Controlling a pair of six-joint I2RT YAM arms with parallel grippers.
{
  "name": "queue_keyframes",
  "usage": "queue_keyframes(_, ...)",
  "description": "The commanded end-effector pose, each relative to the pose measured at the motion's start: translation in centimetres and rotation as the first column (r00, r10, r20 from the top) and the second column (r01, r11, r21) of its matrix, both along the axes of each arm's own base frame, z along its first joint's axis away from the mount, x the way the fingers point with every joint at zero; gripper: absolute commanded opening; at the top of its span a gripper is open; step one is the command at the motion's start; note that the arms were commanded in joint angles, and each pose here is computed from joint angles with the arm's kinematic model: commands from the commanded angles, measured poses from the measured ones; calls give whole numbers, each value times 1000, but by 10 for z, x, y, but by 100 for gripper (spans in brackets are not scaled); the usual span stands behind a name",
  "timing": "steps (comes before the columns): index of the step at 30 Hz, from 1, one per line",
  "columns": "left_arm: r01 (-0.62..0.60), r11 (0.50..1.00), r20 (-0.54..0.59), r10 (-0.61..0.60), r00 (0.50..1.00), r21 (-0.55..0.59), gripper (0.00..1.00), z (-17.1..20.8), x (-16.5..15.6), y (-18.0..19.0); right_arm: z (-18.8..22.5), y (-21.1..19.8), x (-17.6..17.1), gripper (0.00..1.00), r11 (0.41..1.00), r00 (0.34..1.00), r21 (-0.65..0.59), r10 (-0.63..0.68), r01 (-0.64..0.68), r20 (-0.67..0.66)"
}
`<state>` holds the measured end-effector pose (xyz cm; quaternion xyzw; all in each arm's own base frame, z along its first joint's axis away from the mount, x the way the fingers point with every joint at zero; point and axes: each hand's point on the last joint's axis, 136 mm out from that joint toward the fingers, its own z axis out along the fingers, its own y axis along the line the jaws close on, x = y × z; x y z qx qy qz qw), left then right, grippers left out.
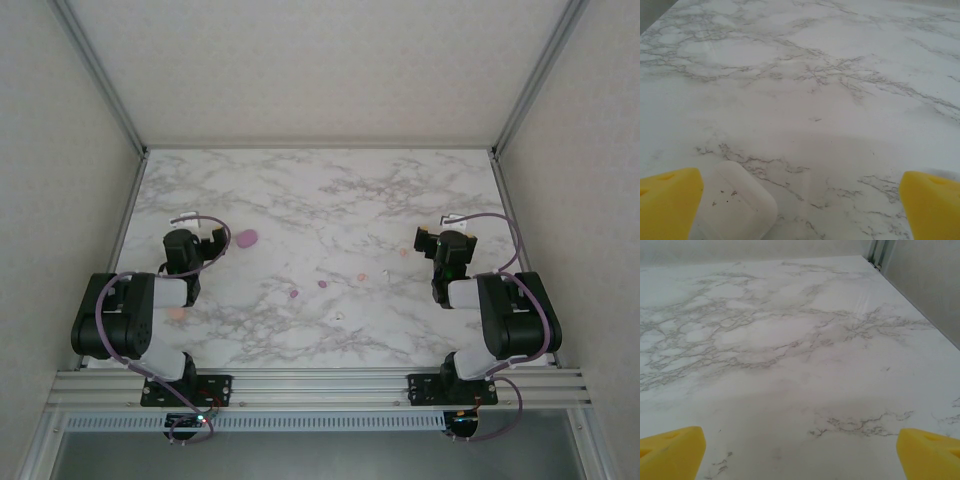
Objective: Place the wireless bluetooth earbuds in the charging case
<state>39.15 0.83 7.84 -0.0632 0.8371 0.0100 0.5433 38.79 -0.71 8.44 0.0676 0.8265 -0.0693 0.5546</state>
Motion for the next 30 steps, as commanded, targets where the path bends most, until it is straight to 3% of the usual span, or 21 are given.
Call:
queue_keyframes(1,3,1000,42,-3,999,-11,100,13,6,-2,3,-3,-1,99,1000,1000,9,-13,13,27)
queue_keyframes(6,-48,999,65,49,997,-19,100,24,2,7,11,9,3,99,999,998,2,55,-55,5)
queue_keyframes(9,-116,993,73,119,990,-34,100,38,-5,19,29,2,6,99,1000,999,18,4,-3,-50)
queue_keyframes(15,-348,927,-119,333,935,-140,100,65,-21,49,59,17,-9,99,985,980,173,44,-10,-194)
queue_keyframes(21,-231,956,-328,163,931,-182,100,68,-24,19,86,73,-26,97,891,903,418,317,-179,-289)
queue_keyframes(25,-159,963,-527,22,850,-216,86,48,-20,-4,99,100,-33,96,816,851,522,441,-248,-285)
queue_keyframes(30,-99,955,-619,-100,779,-279,81,31,-9,-30,101,115,-38,96,782,811,568,494,-257,-314)
